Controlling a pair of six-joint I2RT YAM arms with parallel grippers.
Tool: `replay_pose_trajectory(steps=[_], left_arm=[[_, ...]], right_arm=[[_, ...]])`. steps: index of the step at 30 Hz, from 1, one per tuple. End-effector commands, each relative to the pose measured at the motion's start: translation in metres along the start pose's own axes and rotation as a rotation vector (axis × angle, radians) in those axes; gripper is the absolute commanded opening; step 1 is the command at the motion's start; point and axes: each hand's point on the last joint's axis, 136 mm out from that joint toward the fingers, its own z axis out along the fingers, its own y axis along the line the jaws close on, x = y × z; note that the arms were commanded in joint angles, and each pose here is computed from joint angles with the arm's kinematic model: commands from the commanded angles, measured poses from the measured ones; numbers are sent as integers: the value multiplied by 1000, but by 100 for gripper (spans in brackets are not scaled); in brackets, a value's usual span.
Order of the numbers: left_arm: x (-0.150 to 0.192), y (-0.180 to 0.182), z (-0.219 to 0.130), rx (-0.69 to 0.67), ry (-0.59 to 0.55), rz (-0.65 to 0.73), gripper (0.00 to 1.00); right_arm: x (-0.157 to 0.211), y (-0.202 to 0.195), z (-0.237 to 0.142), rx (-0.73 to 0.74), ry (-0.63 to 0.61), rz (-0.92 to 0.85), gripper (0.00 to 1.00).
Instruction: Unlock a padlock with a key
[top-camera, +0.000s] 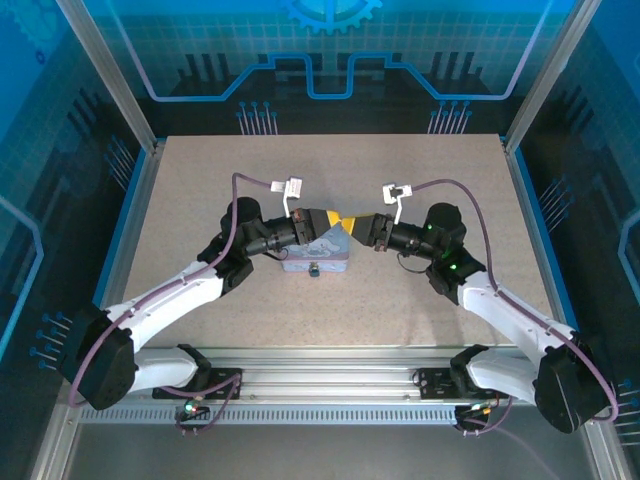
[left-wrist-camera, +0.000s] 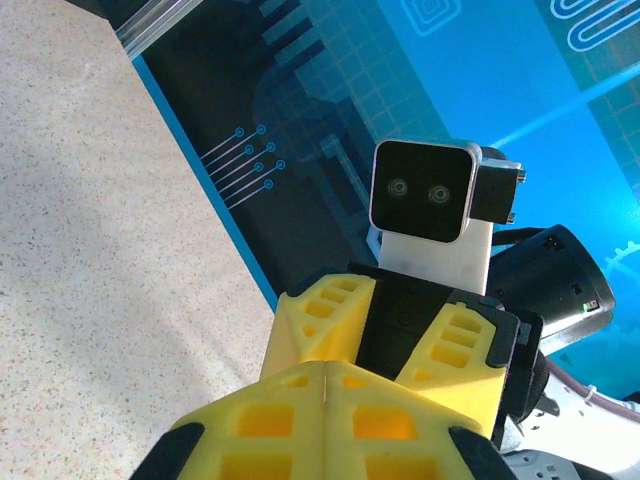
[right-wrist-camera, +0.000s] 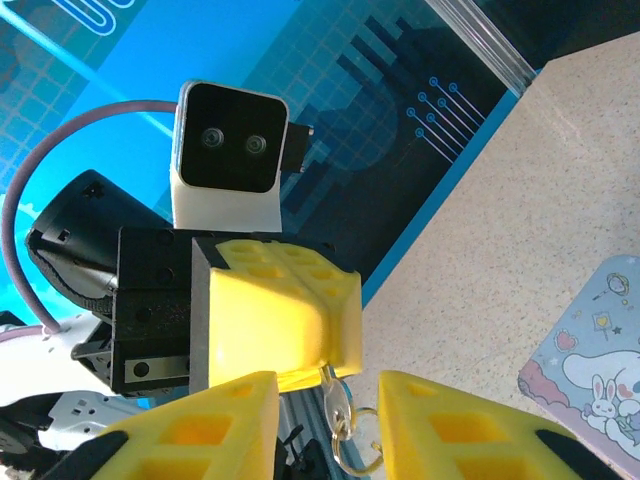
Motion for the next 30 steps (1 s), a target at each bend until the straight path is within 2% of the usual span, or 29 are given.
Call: replay_pose_trajectory(steps=[1, 7, 9, 14, 19, 26, 28, 30], left_arm=[[-1, -5, 2, 23, -16, 17, 0], [-2, -4, 2, 22, -21, 16, 0], [-2, -4, 2, 22, -21, 17, 0], [-1, -4, 1, 23, -17, 17, 0], [1, -3, 0, 19, -17, 17, 0], [-1, -3, -1, 14, -23, 15, 0], [-2, 0, -3, -2, -32, 12, 17], [-3, 3, -7, -19, -44, 11, 26]], right_arm=[[-6, 19, 5, -60, 1, -46, 31], [-4, 19, 7, -63, 10, -45, 24], [-4, 18, 7, -62, 8, -45, 17], [-7, 15, 3, -39, -11, -49, 14], [-7, 16, -1, -32, -10, -63, 0], [-3, 12, -4, -10, 1, -64, 0], [-3, 9, -7, 4, 2, -66, 0], [-4, 7, -10, 17, -3, -70, 0]])
